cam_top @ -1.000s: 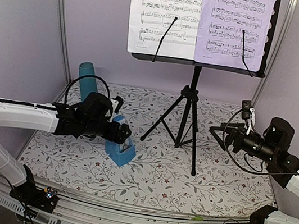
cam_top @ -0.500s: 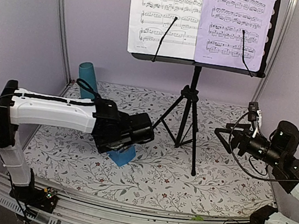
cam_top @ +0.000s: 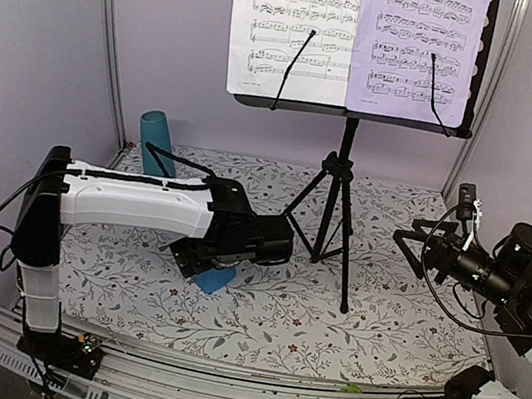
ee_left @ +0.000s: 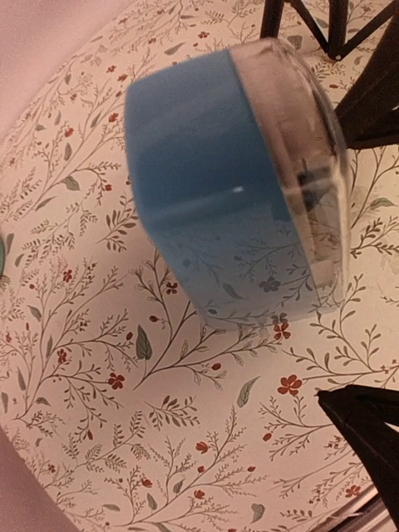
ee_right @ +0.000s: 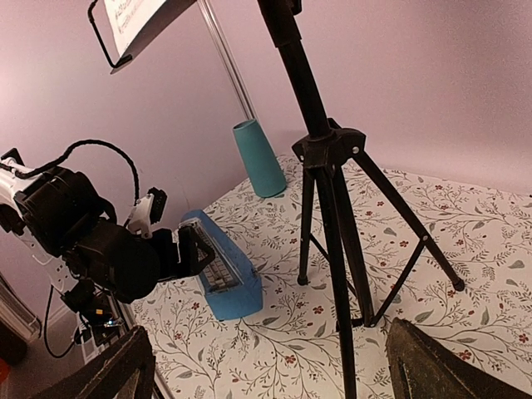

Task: Set up the instrument practice props
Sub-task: Pick up the metronome from the center of the board.

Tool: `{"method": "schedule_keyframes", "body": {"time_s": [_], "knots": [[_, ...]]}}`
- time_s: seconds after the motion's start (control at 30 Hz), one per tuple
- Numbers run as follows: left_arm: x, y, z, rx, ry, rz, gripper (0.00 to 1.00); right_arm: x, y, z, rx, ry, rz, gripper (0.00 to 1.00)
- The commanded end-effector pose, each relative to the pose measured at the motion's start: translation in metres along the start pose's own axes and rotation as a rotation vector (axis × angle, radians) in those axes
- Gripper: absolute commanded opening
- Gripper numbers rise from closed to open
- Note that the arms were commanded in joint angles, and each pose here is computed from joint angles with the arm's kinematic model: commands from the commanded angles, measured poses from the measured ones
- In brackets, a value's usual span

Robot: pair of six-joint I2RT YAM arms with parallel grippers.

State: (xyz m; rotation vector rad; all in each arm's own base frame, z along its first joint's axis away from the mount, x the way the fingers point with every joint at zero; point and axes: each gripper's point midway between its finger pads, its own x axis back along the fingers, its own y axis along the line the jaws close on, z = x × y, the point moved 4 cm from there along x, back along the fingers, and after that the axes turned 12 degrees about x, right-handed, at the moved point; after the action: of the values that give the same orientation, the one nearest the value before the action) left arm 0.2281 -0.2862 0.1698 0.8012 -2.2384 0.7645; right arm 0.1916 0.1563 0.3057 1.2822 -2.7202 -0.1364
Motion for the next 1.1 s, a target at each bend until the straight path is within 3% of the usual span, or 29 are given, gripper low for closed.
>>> {"method": "schedule_keyframes", "body": {"time_s": [0.0,0.5,0.77,1.07], "knots": [[0.002,-0.007,-0.012,-0.003,-0.055,0.012,0.99,0.002,0.001,0.003,-0.005,0.01,0.006,0.99],[-0.033,-0.021,-0.029,-0.075,-0.129,-0.057,0.99,0.002,0.002,-0.002,-0.006,-0.004,-0.001,0.99],[-0.067,-0.024,-0.034,-0.152,-0.109,-0.089,0.99,0.002,0.003,-0.002,-0.007,-0.002,-0.006,0.99],[-0.071,-0.01,-0.031,-0.281,-0.057,-0.026,0.82,0.001,0.002,0.001,-0.013,0.006,-0.002,0.99]]}}
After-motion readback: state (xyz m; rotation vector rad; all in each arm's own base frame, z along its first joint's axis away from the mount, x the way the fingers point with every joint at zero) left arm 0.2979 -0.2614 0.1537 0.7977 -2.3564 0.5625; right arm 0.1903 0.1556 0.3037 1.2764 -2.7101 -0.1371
